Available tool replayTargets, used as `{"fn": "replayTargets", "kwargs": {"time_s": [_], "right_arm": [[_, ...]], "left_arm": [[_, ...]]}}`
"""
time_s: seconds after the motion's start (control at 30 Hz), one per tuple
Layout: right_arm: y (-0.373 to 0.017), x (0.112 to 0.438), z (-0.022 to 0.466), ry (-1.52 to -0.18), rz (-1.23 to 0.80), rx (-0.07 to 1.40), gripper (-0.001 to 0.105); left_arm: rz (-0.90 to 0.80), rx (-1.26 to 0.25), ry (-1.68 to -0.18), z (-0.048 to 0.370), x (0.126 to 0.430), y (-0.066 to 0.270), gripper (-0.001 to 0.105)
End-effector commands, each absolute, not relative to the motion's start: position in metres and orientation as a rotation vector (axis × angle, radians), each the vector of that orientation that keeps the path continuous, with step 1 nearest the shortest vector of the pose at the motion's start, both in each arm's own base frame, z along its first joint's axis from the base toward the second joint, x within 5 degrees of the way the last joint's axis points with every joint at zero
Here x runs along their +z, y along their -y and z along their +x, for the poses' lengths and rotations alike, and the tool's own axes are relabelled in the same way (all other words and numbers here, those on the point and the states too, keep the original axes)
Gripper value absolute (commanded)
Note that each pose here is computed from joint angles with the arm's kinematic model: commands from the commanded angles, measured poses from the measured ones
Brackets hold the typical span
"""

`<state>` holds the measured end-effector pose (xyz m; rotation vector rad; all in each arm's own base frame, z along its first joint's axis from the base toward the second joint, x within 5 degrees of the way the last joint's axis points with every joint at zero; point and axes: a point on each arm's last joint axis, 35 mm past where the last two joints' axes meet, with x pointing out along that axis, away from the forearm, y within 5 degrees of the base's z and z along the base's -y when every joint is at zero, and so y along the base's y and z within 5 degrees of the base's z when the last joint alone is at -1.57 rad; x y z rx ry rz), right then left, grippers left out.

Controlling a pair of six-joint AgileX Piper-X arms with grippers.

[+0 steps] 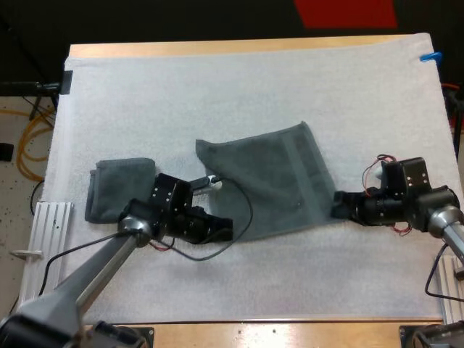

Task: Pick towel from pile fold and stack

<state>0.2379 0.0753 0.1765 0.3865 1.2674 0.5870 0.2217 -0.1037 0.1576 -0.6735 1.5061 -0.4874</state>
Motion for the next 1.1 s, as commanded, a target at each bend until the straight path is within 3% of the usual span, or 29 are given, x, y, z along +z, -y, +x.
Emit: {"fn": "replayTargets", "kwargs": {"time_s": [0.0, 0.47, 0.63, 0.87, 1.07], "right_arm": [[-0.081, 0.183, 0.230, -1.288, 0.370, 0.618, 0.000], [-0.108, 0.216, 0.177, -1.363, 0.201, 0.621, 0.000], [-0.113, 0.221, 0.181, -1.299, 0.240, 0.594, 0.000], [-0.130, 0.213, 0.214, -1.162, 0.386, 0.551, 0.000], [-0.142, 0.188, 0.237, -1.151, 0.496, 0.484, 0.000]], "left_arm": [[-0.641, -0.495, -1.499, 0.215, 0.167, 0.101, 0.000], [-0.493, -0.516, -1.591, 0.171, 0.198, 0.085, 0.000], [-0.479, -0.534, -1.498, 0.179, 0.201, 0.085, 0.000], [-0.612, -0.464, -1.284, 0.215, 0.201, 0.072, 0.000], [-0.760, -0.479, -1.288, 0.240, 0.177, 0.059, 0.000]]}}
